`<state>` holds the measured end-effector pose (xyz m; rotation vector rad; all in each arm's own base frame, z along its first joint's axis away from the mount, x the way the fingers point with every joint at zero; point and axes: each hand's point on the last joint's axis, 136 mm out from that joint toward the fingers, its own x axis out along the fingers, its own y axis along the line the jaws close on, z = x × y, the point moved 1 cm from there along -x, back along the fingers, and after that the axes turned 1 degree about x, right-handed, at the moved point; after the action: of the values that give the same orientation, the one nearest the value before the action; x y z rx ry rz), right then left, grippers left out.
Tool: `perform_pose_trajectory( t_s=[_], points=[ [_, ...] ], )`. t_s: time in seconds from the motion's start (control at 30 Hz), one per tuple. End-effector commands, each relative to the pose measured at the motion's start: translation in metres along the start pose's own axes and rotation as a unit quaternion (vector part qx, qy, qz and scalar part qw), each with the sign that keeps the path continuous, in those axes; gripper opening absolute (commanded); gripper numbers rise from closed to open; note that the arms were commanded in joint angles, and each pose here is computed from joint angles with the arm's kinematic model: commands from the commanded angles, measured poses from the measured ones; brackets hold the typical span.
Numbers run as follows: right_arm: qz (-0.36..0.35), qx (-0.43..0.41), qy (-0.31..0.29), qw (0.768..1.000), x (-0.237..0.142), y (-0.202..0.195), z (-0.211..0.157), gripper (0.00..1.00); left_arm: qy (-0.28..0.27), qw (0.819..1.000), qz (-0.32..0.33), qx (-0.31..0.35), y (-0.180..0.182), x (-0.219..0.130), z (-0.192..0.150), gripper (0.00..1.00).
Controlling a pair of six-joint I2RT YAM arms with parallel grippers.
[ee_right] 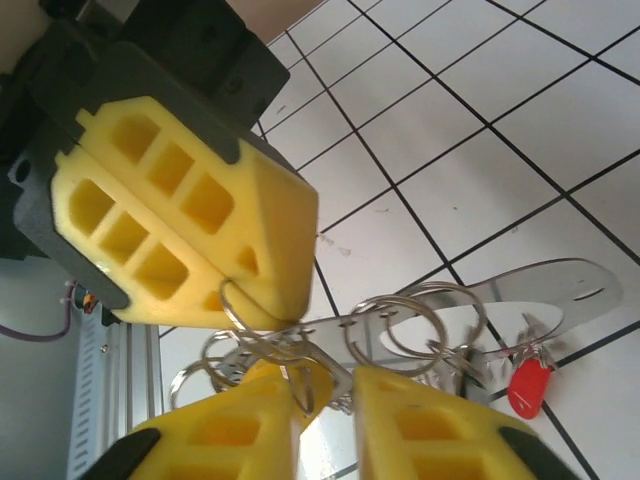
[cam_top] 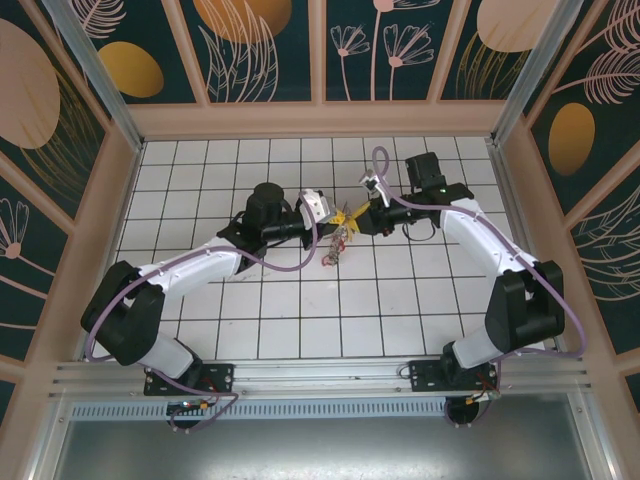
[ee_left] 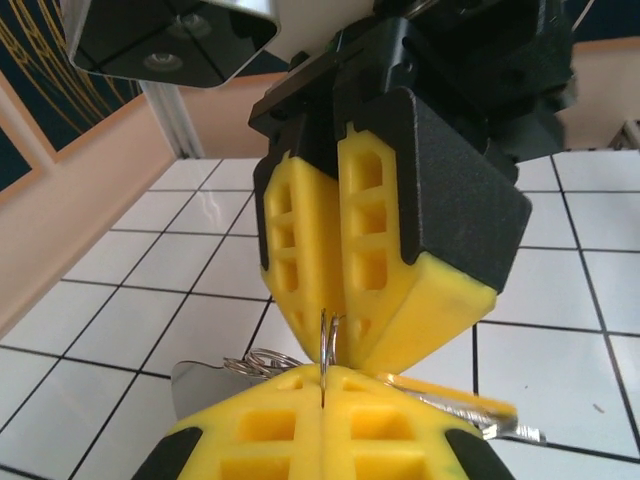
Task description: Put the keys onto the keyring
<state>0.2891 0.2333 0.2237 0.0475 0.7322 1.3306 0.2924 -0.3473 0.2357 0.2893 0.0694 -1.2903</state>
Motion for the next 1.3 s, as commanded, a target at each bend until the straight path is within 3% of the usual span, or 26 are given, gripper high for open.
perform_pose_trajectory(
  t_s=[0.0,0.2,0.4,0.5,0.67,0.83,0.97,1.03,1.13,1.27],
  points=[
    [-0.014,-0.043,-0.018,0.999,-0.017,0.006,0.012,0.28,-0.073,0.997,-0.023,0.021,-0.008,-0.004,0.038,0.0],
    [-0.089,-0.138,-0.022,0.986,-0.048,0.007,0.013,0.32,-0.1,0.994,-0.035,0.011,-0.013,-0.008,0.048,0.0],
    [-0.114,-0.182,-0.04,0.976,-0.06,0.014,0.022,0.29,-0.112,0.993,-0.045,0.008,-0.014,-0.007,0.052,0.0],
    [-0.194,-0.136,-0.049,0.97,-0.07,-0.014,0.021,0.29,-0.094,0.995,-0.018,0.003,-0.005,-0.005,0.046,0.0],
    [-0.314,-0.001,-0.069,0.947,-0.082,-0.066,-0.013,0.36,-0.057,0.998,0.021,0.003,0.014,-0.022,0.028,0.0],
    [-0.263,0.073,-0.019,0.962,-0.05,-0.068,-0.048,0.37,-0.021,0.997,0.071,0.007,0.036,-0.059,0.016,0.0],
    [-0.256,0.128,0.039,0.957,-0.011,-0.072,-0.077,0.36,0.005,0.994,0.107,0.003,0.043,-0.083,0.004,0.0],
    [-0.276,0.234,0.052,0.931,0.004,-0.081,-0.091,0.33,0.015,0.993,0.119,-0.004,0.044,-0.089,-0.002,0.0],
    [-0.285,0.403,0.074,0.867,0.027,-0.075,-0.119,0.3,0.019,0.992,0.123,-0.013,0.04,-0.094,-0.008,0.0],
    [-0.292,0.509,0.085,0.806,0.044,-0.051,-0.136,0.29,0.031,0.991,0.13,-0.022,0.038,-0.097,-0.02,0.0]
  ],
)
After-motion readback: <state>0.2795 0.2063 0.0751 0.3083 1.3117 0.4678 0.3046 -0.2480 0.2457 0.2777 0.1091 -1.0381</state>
